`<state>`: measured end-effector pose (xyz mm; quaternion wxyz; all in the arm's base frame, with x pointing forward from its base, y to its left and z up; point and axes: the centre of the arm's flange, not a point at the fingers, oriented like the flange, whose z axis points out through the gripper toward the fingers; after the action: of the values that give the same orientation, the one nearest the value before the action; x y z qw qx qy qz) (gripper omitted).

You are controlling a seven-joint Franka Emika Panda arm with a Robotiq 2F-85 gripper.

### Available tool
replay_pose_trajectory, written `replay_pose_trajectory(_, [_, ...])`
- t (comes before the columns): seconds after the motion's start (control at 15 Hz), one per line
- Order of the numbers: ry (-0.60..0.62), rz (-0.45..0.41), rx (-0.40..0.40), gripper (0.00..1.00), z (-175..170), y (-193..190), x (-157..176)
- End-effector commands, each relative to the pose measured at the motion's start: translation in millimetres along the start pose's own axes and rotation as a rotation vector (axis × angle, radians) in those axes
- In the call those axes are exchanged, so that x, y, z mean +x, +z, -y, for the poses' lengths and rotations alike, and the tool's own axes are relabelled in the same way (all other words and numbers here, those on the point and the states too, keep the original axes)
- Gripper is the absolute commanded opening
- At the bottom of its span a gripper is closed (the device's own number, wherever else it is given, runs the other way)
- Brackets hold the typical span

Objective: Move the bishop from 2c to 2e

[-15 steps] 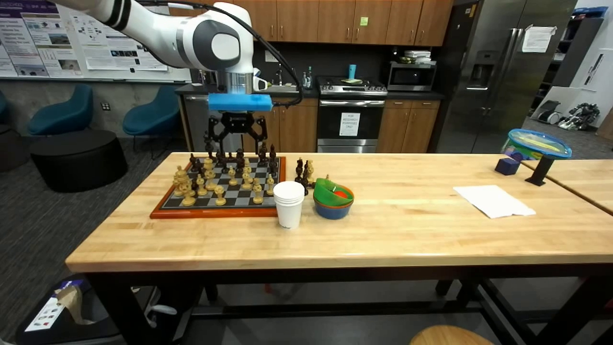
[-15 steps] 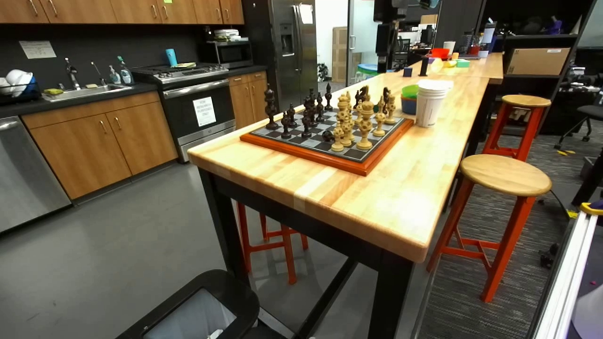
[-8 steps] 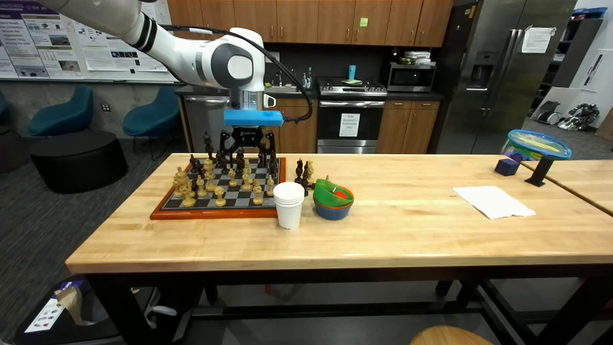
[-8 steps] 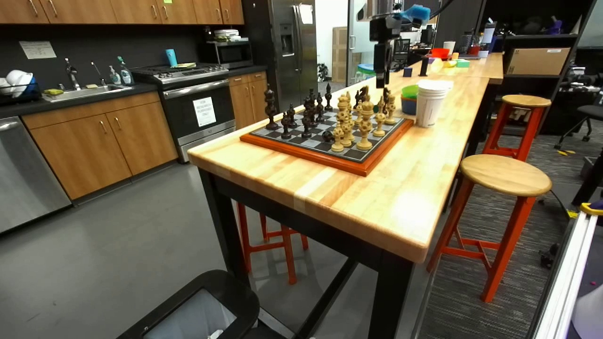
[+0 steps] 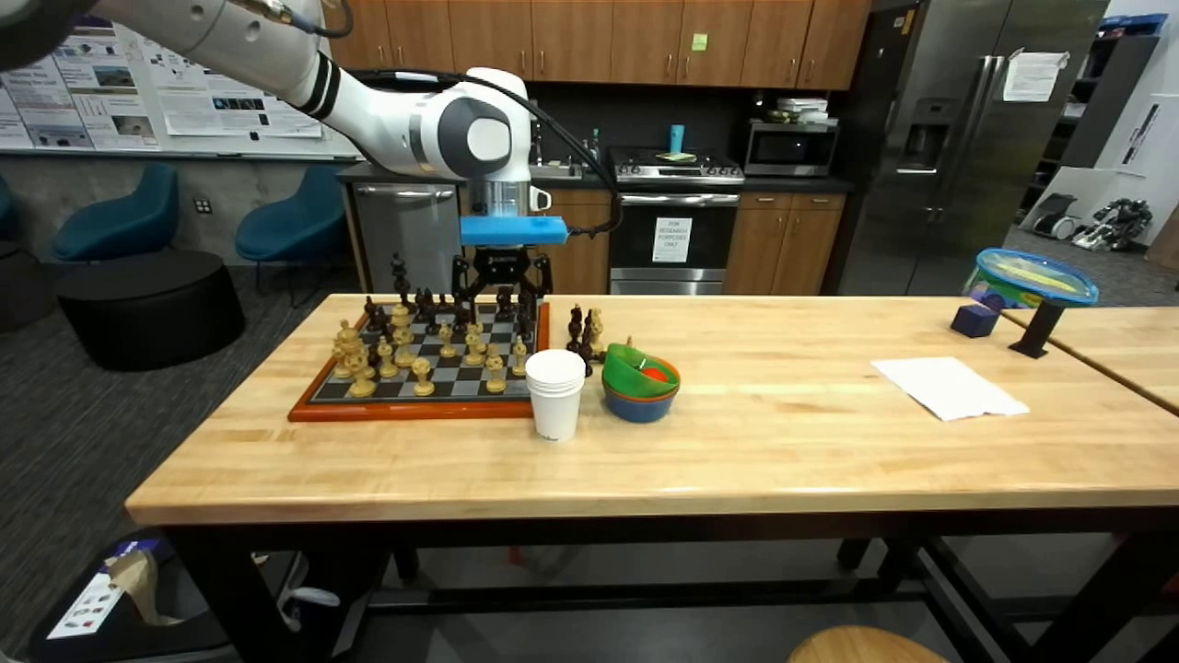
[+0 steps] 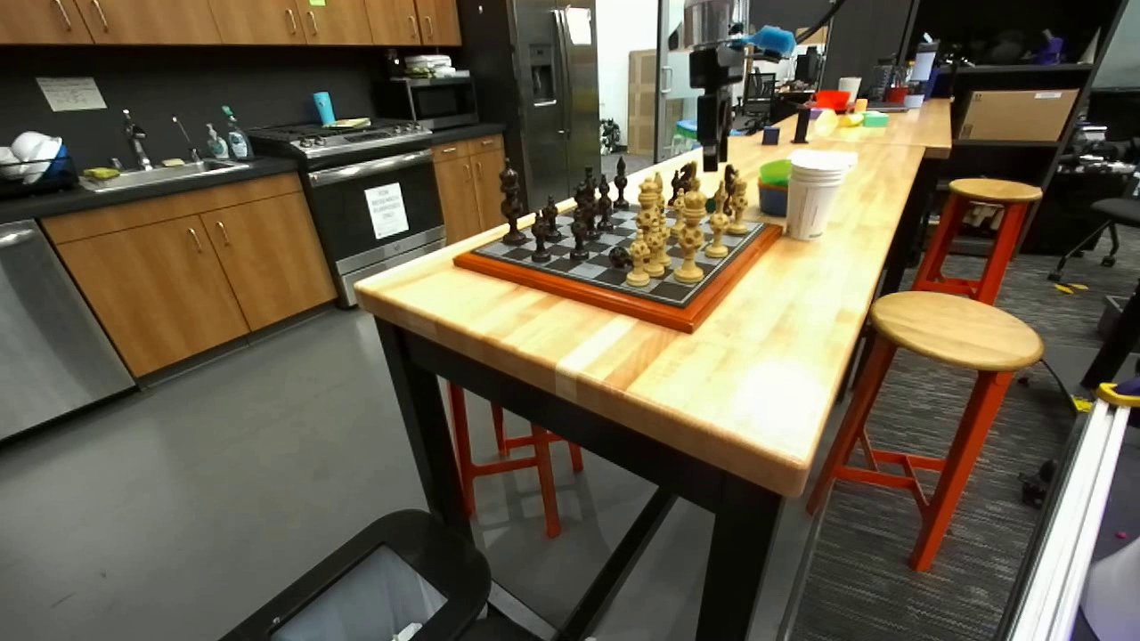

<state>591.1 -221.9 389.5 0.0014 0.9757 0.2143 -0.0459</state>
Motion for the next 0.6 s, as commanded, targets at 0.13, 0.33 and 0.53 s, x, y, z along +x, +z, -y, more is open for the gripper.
replay_pose_trajectory(0.13, [0.019,0.022,-0.01,1.0,-27,8,6])
replay_pose_trajectory(0.33, [0.03,0.029,-0.001,1.0,-34,16,5])
replay_pose_trajectory(0.53, [0.033,0.037,0.008,1.0,-36,23,5])
